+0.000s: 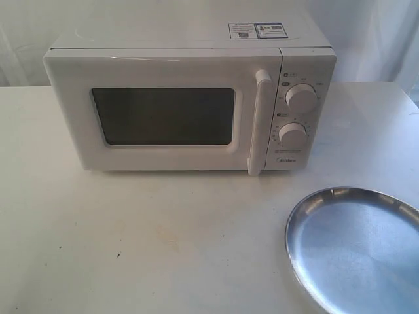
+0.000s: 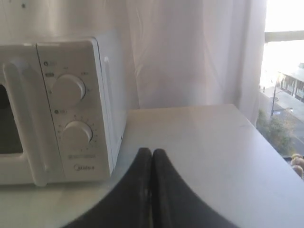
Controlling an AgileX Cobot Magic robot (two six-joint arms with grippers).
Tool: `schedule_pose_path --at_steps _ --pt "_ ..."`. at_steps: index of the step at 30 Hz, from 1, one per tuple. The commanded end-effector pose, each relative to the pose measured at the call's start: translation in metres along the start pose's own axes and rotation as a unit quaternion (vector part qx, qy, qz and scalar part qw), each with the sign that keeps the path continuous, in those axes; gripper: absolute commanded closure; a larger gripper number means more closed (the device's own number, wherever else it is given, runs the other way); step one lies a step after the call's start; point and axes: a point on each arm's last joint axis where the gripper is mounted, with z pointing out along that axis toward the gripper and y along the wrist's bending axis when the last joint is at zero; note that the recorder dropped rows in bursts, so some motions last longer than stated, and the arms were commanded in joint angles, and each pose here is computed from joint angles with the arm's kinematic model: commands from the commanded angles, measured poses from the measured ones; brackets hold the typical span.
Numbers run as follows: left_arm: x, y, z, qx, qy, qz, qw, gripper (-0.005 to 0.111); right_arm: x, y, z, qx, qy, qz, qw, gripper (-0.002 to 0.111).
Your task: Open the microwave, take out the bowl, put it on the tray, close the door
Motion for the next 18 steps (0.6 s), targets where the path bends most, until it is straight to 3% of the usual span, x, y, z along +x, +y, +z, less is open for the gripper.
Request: schedule_pose_path --at_steps 1,7,14,18 --pt "-0.0005 -0.0001 -0.0002 0.001 -0.002 -0.005 1.0 0.107 -0.0107 0.0001 -0.001 -0.002 -0.067 0.014 0.998 0.108" --pt "-0.0005 -0.0001 -0.0002 0.001 -0.002 -0.005 1.0 0.107 -0.0126 0.0001 -0.0013 -0.017 -0.076 0.195 0.978 0.108" --pt "-0.0005 -0.0001 -0.0002 0.001 -0.002 -0.005 1.0 0.107 -0.01 0.0 -0.0009 -0.011 -0.062 0.163 0.985 0.108" --pt "-0.0005 -0.0001 -0.0002 0.001 -0.002 -0.005 1.0 0.107 -0.0134 0.0001 -0.0014 -0.019 -0.08 0.214 0.973 0.108"
